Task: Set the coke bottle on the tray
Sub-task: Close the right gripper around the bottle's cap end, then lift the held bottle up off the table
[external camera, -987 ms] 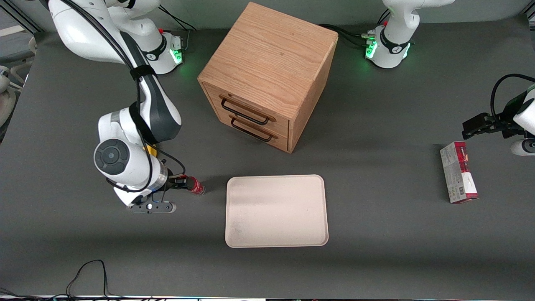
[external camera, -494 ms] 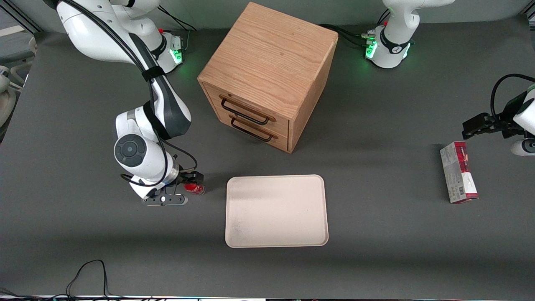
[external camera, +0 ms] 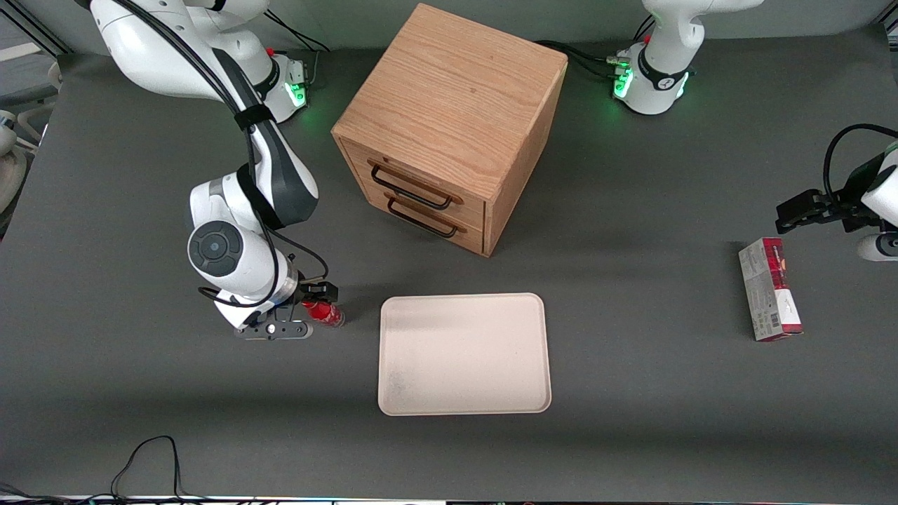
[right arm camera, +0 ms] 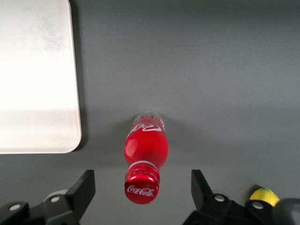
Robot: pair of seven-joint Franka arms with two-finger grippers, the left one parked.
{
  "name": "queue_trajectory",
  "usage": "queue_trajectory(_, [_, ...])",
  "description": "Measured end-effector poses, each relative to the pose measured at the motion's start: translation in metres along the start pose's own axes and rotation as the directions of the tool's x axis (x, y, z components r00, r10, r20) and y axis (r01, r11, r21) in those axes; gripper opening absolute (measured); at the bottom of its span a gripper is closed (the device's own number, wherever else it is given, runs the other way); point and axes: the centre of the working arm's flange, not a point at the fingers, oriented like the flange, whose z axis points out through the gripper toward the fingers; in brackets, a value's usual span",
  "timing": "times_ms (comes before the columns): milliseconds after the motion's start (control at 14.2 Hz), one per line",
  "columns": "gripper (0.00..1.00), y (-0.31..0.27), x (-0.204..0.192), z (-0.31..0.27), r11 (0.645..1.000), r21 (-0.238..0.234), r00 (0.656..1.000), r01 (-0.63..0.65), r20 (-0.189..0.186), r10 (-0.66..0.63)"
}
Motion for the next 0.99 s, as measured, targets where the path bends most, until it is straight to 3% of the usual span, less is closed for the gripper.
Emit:
queue_trajectory(282, [0.79, -0.0002, 0.0006, -0.0003, 1.0, 0.002, 1.0, 0.0, -0.006, 0.0])
queue_trajectory(564, [0.32, -0.0001, 0.0004, 0.0012, 1.0, 0.004, 1.0, 0.0, -0.009, 0.0])
queue_trajectory(987, [0.31, -0.0003, 0.001, -0.0002, 1.0, 0.005, 1.0, 0.0, -0.012, 0.001])
